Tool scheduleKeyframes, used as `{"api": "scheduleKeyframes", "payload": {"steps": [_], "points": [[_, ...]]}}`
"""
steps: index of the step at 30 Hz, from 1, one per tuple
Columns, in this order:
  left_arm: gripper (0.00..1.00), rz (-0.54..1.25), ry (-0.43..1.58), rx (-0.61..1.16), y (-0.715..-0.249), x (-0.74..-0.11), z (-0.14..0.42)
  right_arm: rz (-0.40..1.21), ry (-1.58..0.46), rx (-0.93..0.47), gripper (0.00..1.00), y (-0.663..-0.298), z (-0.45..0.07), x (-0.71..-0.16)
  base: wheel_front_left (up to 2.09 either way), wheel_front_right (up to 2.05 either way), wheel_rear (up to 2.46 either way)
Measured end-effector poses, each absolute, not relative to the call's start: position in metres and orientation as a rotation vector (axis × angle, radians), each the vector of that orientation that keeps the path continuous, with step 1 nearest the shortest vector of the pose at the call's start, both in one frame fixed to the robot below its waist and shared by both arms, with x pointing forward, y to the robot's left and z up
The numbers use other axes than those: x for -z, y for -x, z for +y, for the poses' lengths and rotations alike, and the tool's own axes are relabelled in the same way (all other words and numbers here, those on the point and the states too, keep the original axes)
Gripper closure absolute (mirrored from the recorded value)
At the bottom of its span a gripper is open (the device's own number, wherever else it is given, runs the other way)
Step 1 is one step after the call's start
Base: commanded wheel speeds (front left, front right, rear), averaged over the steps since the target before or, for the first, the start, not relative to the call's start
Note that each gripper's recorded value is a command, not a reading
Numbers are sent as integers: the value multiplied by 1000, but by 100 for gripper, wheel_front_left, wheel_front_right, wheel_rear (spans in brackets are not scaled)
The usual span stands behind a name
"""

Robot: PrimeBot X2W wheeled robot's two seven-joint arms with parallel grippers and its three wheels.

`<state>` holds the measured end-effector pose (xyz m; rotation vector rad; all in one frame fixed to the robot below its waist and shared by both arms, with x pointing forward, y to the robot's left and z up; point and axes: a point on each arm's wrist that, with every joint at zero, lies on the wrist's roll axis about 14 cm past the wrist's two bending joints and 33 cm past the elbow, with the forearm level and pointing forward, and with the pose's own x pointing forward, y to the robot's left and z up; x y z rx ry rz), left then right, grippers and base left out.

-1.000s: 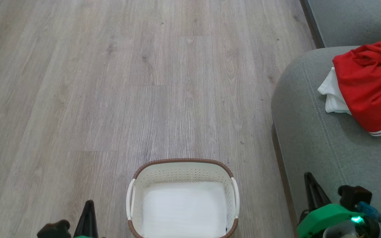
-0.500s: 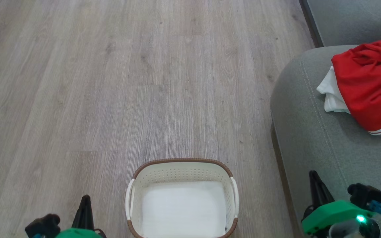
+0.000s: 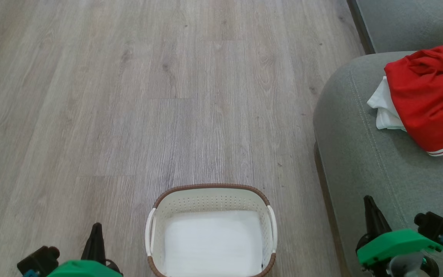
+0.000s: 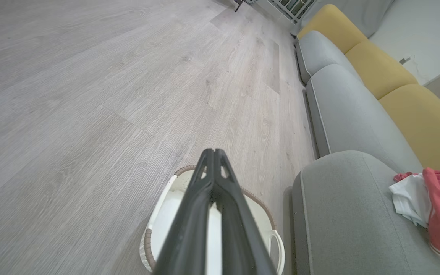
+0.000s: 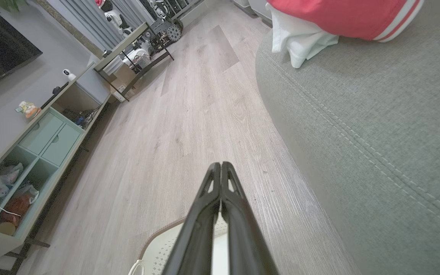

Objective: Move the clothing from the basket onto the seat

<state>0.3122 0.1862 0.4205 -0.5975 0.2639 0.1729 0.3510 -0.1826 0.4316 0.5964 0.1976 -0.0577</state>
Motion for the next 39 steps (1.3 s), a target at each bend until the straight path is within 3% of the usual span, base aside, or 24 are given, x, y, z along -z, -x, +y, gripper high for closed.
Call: {"api": "scheduleKeyframes", "payload": {"steps": [39], "points": [[100, 243, 1032, -159, -338, -435, 184, 158, -1027, 130, 100, -360, -197, -445, 0, 0, 0]]}}
